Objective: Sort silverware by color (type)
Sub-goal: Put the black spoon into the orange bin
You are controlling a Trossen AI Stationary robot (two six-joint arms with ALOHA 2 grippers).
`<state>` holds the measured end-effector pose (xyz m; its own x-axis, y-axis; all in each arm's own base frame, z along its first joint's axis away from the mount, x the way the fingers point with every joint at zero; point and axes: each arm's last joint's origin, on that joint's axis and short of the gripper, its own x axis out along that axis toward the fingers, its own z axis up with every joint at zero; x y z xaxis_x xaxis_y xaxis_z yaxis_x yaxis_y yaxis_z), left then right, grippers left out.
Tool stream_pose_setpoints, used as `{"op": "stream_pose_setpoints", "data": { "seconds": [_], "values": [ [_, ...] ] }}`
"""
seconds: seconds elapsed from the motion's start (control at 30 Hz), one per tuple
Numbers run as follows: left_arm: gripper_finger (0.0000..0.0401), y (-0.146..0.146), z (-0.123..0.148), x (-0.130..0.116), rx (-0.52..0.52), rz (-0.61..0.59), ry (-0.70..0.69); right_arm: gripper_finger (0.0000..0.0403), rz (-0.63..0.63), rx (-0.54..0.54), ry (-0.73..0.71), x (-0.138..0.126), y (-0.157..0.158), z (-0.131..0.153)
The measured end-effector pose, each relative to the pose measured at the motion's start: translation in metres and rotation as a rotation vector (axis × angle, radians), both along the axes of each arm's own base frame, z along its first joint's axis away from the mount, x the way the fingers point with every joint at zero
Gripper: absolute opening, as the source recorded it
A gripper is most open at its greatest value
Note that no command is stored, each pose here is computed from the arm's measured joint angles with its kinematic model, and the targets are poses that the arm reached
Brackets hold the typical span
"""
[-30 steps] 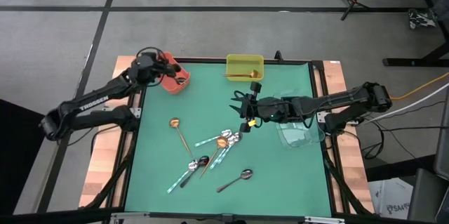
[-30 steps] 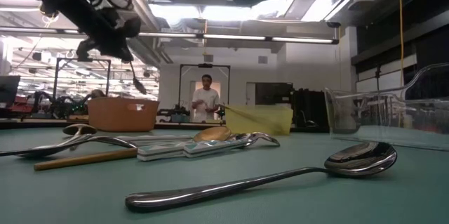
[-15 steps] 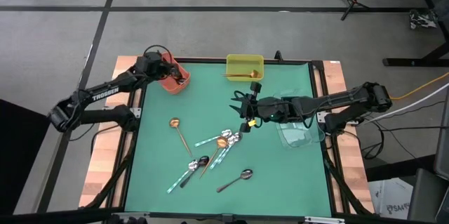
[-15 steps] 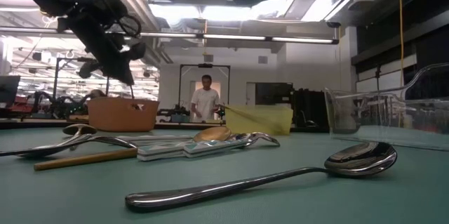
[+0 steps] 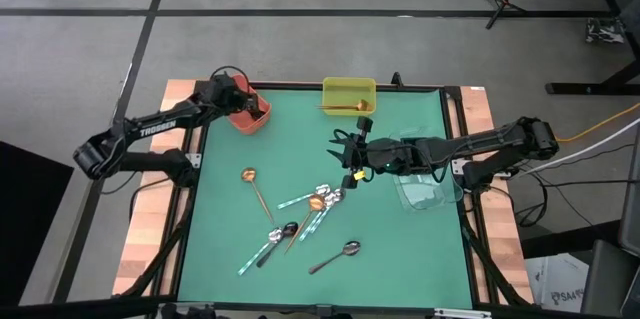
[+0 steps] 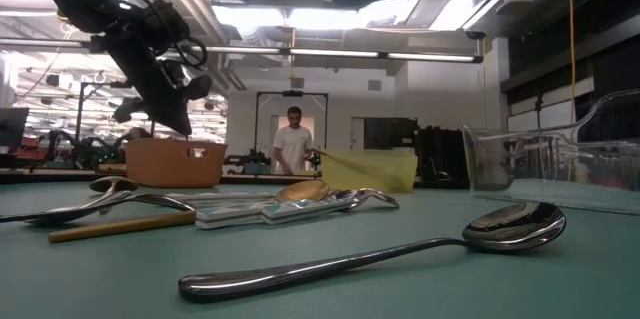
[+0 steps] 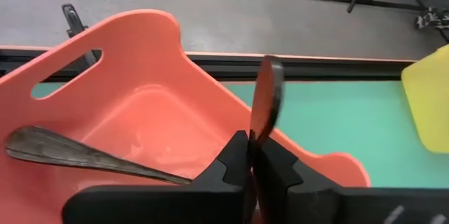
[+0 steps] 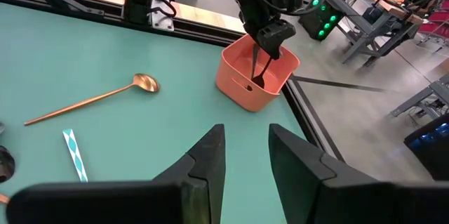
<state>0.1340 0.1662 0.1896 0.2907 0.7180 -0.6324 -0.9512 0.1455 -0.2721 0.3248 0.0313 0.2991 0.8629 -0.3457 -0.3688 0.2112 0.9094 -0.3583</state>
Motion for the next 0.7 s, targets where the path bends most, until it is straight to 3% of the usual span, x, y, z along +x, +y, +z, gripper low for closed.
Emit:
{"op": "stream_pose_setpoints", "data": {
  "seconds": [0.7],
  "values": [
    [0.0025, 0.0011, -0.0018, -0.0028, 0.031, 0.074, 0.067, 0.0104, 0.0, 0.0, 0.001, 0.0001, 0.0, -0.0001]
  ]
}}
